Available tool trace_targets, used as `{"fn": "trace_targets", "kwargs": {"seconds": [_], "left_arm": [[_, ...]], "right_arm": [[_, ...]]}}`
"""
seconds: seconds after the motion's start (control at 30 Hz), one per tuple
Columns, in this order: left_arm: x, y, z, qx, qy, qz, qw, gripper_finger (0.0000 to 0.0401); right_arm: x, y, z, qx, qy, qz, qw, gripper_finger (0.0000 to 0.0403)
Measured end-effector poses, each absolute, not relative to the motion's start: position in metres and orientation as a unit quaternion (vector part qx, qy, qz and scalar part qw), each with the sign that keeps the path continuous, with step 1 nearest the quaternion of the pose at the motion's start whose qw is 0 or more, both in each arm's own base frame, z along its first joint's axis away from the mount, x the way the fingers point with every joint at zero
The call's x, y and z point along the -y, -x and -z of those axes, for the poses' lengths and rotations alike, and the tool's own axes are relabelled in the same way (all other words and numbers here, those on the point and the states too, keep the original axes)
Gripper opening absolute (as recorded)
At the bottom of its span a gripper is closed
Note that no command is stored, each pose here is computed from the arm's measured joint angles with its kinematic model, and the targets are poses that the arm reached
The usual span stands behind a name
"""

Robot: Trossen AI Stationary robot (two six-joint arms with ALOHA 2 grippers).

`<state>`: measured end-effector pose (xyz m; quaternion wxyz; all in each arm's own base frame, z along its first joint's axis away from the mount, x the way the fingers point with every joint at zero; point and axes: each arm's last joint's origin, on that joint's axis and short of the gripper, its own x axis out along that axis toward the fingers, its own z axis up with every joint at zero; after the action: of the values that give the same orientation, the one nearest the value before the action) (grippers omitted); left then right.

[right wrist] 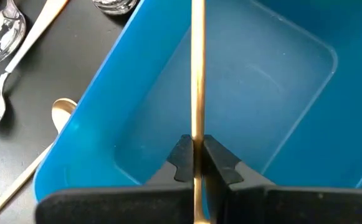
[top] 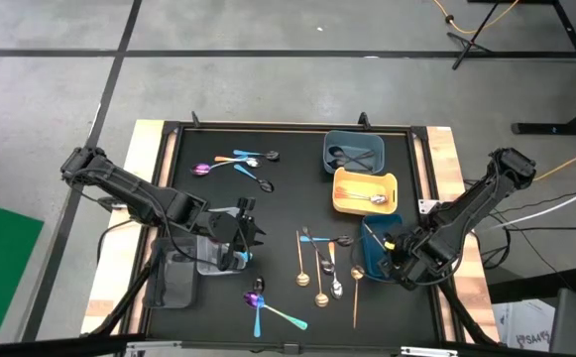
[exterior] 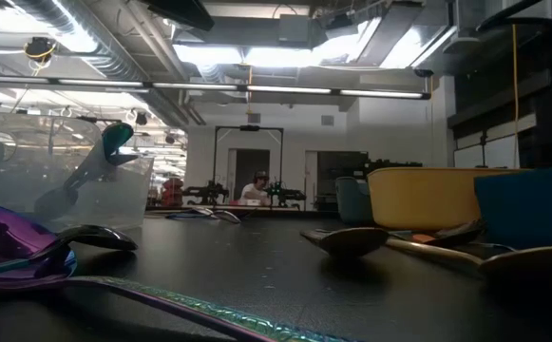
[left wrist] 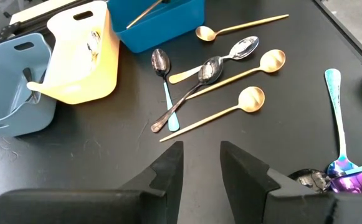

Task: Sort silverware by color (type)
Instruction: Put the yellow spoon into the blue bin

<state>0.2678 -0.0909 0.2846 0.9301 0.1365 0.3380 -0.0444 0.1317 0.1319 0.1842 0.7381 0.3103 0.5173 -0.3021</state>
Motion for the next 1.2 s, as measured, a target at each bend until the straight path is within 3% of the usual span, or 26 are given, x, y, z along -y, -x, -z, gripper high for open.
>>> {"fn": "trace_targets", "kwargs": {"seconds": [0.23,0.67,1.2], "left_arm": [[0.0910,-0.2678,-0.2846,-0.338,-0.137,0.045,0.930,0.0100],[0.0909,-0.2678,-0.2846,-0.338,-0.137,0.045,0.930,0.0100],[0.0909,-0.2678,-0.2846,-0.338,-0.137,0.045,0.930,0.0100]], "right_arm": [[-0.1318,-0.1317,-0.1842,-0.518,-0.310,0.302,0.737,0.0004],[-0.1318,-0.1317,-0.1842,-0.518,-0.310,0.302,0.738,0.0090],[-0.1318,-0.1317,-0.1842,-0.518,-0.310,0.302,0.737,0.0095]]}}
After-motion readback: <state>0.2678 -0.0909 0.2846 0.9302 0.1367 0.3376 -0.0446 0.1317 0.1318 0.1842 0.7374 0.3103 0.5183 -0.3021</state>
